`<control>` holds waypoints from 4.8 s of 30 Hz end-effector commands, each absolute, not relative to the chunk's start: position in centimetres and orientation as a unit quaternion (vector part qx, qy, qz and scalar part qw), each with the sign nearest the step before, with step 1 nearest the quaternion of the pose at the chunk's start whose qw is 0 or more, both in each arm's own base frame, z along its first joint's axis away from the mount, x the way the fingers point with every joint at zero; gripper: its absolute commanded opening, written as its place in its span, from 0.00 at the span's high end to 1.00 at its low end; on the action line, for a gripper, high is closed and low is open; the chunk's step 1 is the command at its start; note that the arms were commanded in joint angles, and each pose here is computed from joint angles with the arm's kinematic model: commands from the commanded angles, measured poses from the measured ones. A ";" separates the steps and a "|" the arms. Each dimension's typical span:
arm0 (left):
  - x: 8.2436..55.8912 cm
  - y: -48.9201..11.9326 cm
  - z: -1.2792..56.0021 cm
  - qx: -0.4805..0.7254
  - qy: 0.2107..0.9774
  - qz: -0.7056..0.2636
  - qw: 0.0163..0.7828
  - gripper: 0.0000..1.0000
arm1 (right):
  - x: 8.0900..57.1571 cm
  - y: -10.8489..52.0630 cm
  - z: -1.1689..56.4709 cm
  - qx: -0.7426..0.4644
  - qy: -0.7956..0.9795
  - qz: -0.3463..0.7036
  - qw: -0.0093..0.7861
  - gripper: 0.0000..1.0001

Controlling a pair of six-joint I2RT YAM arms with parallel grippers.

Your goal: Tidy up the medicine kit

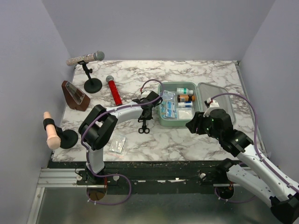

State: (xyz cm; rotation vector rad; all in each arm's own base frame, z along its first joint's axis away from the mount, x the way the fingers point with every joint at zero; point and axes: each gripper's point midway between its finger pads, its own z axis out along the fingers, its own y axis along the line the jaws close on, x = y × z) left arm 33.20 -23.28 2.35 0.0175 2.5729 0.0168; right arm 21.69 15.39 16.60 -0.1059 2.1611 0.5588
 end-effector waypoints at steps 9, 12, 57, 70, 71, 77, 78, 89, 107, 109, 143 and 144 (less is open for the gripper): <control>32.4 -22.2 0.6 0.007 0.966 0.022 0.257 0.88 | 21.7 15.4 16.2 -0.041 0.873 0.219 0.434 0.43; 32.4 -22.0 1.1 0.006 0.965 0.021 0.262 0.94 | 21.8 15.4 16.3 -0.041 0.872 0.220 0.435 0.43; 32.1 -23.8 9.5 0.003 0.947 -0.046 0.319 0.66 | 21.5 15.4 16.5 -0.038 0.867 0.229 0.440 0.43; 30.9 -27.7 5.9 0.034 0.953 -0.055 0.296 0.42 | 21.3 15.3 16.2 -0.039 0.869 0.228 0.437 0.43; 31.0 -27.7 5.5 0.037 0.954 -0.052 0.293 0.43 | 21.4 15.2 16.3 -0.037 0.869 0.227 0.439 0.43; 31.1 -27.5 3.7 0.040 0.958 -0.036 0.282 0.44 | 21.3 15.0 16.1 -0.037 0.871 0.222 0.437 0.43; 31.0 -27.4 3.3 0.041 0.959 -0.032 0.279 0.44 | 21.3 15.0 16.2 -0.037 0.870 0.221 0.438 0.43; 30.7 -26.8 1.4 0.048 0.962 -0.010 0.267 0.53 | 21.4 15.0 16.0 -0.037 0.872 0.219 0.436 0.43; 30.1 -25.3 1.7 0.049 0.961 0.005 0.271 0.88 | 21.4 15.1 16.4 -0.037 0.871 0.221 0.438 0.43; 30.3 -25.3 2.3 0.048 0.960 0.004 0.276 0.88 | 21.4 15.1 16.4 -0.038 0.870 0.221 0.438 0.43; 32.9 -26.3 18.5 0.029 0.919 -0.053 0.389 0.92 | 21.4 15.2 17.7 -0.038 0.860 0.233 0.452 0.43; 33.1 -26.7 19.3 0.027 0.917 -0.062 0.393 0.92 | 21.4 15.2 17.8 -0.039 0.859 0.234 0.453 0.43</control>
